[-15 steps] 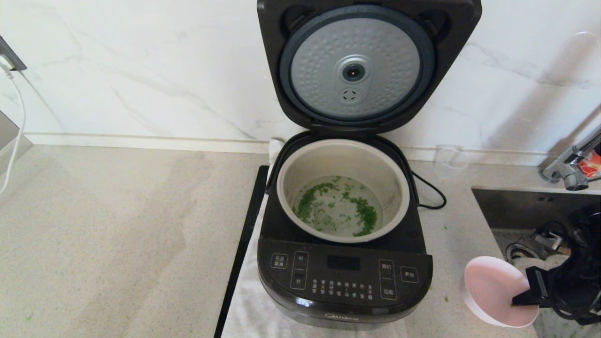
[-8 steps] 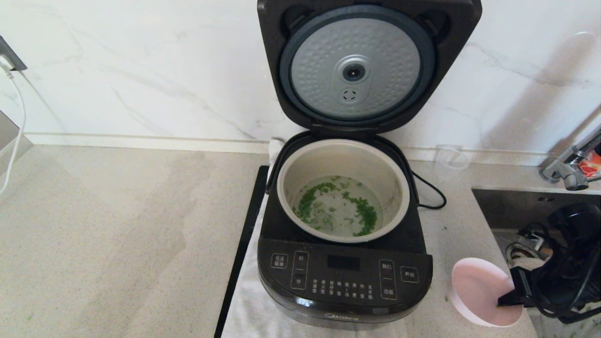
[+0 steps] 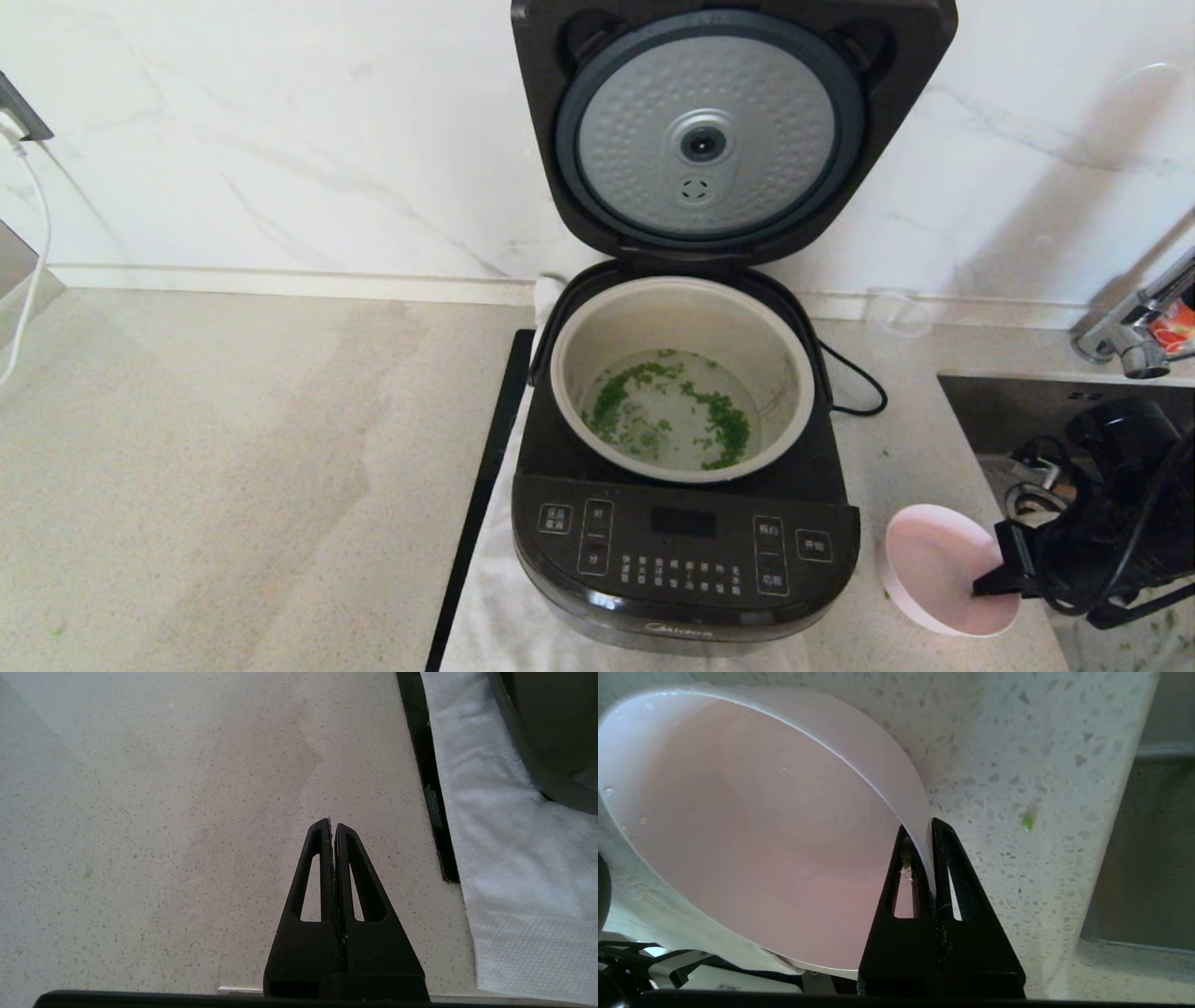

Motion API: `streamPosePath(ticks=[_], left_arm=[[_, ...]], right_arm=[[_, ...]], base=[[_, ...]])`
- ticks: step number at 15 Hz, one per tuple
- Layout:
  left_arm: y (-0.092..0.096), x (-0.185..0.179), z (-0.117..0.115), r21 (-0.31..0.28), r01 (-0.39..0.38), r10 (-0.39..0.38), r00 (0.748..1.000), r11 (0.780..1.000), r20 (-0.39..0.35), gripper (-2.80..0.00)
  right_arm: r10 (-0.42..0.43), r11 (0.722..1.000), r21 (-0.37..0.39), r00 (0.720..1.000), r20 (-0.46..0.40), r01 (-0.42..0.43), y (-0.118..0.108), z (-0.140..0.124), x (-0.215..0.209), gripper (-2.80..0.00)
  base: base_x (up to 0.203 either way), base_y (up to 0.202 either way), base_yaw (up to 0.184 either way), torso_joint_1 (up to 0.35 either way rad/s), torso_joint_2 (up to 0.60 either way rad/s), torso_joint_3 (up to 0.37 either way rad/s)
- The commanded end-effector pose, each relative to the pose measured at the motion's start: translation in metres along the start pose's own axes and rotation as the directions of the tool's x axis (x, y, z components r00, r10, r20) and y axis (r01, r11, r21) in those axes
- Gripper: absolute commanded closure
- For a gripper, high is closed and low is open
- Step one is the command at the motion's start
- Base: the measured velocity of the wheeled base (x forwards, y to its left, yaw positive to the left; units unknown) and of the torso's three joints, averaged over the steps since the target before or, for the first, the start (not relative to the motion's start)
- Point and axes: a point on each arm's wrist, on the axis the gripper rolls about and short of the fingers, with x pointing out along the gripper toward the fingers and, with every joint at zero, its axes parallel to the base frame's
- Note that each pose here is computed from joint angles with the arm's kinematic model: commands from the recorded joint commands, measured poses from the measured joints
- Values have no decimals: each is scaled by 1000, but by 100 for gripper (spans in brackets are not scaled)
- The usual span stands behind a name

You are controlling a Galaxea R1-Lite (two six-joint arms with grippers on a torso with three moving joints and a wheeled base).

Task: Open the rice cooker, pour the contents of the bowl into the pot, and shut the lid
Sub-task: Place the bowl on the table, then turn off the tap

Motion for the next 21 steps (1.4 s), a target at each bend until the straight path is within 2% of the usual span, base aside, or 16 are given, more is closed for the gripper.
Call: streamPosePath(ticks=[1, 6, 8, 10, 11, 12, 15, 17, 19, 21], left_arm=[[0, 0, 0, -1, -2, 2, 1000, 1000, 1, 0], [0, 0, 0, 1, -1, 1, 1000, 1000, 1, 0], [0, 0, 0, 0, -1, 1, 1000, 1000, 1, 0], [0, 0, 0, 1, 0, 0, 1000, 1000, 1, 0], [0, 0, 0, 1, 0, 0, 1000, 1000, 1, 0], [0, 0, 0, 1, -2, 2, 1000, 1000, 1, 0], [0, 0, 0, 1, 0, 0, 1000, 1000, 1, 0], [0, 0, 0, 1, 0, 0, 1000, 1000, 1, 0], [0, 0, 0, 1, -1, 1, 1000, 1000, 1, 0], [0, 0, 0, 0, 0, 0, 1000, 1000, 1, 0]], right_arm=[[5, 1000, -5, 1000, 23, -5, 2, 1, -5, -280], [16, 1000, -14, 994, 104, -15, 7, 1, -27, -280], [16, 999, 34, 977, 213, -24, 4, 5, -54, -280], [-11, 997, 78, 942, 337, -16, -6, 15, -85, -280], [-25, 996, 93, 926, 377, -11, -10, 19, -96, 0], [-44, 994, 107, 915, 401, 1, -13, 22, -101, 0], [-183, 979, 161, 875, 448, 122, -17, 24, -107, 0], [-275, 959, 200, 830, 486, 200, -23, 33, -103, 0], [-393, 918, 260, 772, 500, 299, -31, 43, -92, 0], [-478, 878, 312, 702, 527, 364, -37, 54, -85, 0]], base=[[0, 0, 0, 0, 0, 0], [0, 0, 0, 0, 0, 0], [0, 0, 0, 0, 0, 0], [0, 0, 0, 0, 0, 0], [0, 0, 0, 0, 0, 0], [0, 0, 0, 0, 0, 0], [0, 0, 0, 0, 0, 0], [0, 0, 0, 0, 0, 0], [0, 0, 0, 0, 0, 0], [0, 0, 0, 0, 0, 0]])
